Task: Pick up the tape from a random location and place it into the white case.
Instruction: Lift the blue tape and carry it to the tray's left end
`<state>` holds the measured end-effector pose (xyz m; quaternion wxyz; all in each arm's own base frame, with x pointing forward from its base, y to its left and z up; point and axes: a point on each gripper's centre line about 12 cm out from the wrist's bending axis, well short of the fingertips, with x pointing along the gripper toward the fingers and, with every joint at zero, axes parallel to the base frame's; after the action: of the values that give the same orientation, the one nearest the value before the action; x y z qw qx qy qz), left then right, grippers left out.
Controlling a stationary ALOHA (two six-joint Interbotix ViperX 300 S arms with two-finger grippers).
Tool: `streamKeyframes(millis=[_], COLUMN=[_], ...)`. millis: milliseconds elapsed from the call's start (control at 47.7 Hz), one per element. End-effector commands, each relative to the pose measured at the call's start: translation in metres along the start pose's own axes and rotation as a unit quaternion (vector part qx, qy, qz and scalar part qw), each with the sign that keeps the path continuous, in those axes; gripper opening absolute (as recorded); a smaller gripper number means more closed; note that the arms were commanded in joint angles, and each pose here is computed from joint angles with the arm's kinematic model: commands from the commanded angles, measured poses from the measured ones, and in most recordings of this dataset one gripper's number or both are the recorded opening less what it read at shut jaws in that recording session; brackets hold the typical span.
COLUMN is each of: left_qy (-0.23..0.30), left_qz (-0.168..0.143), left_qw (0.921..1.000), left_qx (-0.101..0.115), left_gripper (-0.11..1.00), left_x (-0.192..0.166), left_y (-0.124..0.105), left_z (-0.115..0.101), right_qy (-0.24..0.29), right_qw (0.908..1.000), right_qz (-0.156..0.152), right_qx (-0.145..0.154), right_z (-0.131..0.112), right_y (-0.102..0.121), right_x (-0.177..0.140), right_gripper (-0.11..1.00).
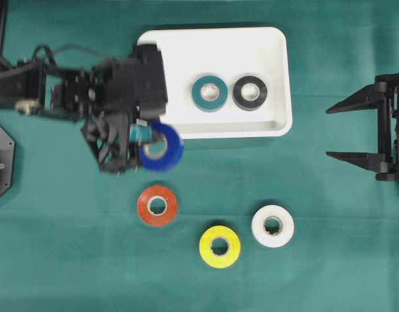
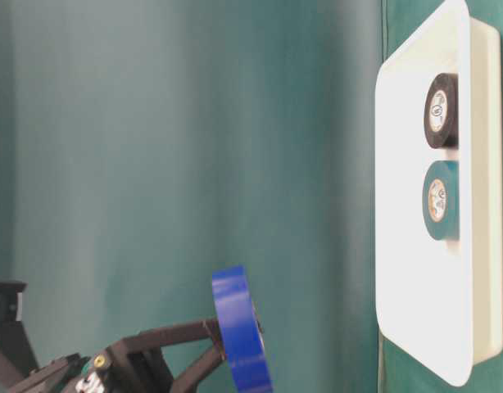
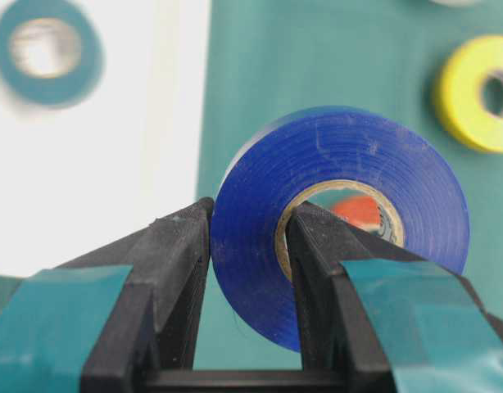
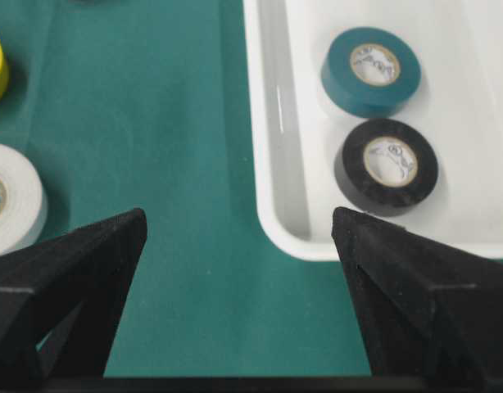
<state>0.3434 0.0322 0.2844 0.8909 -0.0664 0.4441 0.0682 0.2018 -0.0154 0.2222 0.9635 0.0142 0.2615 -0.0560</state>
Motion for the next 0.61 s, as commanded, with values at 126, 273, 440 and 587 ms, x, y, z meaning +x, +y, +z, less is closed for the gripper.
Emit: streamKeyframes(millis=[126, 273, 440, 587], left_qy=[-0.018, -0.021, -0.021, -0.026], left_qz=[0.032, 0.047, 0.061, 0.066], left_qw=[0.9984, 0.9967, 0.9947, 0.9938], left_qx=[-0.043, -0.062, -0.080, -0.086], left_gripper=[0.23, 0.23, 0.23, 0.23], left_x=[-0.008, -0.009, -0.010, -0.010], left_y=[0.037, 0.055, 0.070, 0.076], left_z=[0.008, 0.009, 0.008, 0.008], right_qy=[-0.011, -0.012, -0.012, -0.011], right_qw=[0.9999, 0.9999, 0.9999, 0.9999], right_qz=[-0.001, -0.001, 0.000, -0.001], right_qx=[0.000, 0.001, 0.002, 0.005], right_z=[0.011, 0.011, 0.011, 0.011], right_y=[0.000, 0.000, 0.000, 0.000], right_x=[-0.001, -0.001, -0.001, -0.001], right_gripper=[0.89, 0.89, 0.89, 0.89])
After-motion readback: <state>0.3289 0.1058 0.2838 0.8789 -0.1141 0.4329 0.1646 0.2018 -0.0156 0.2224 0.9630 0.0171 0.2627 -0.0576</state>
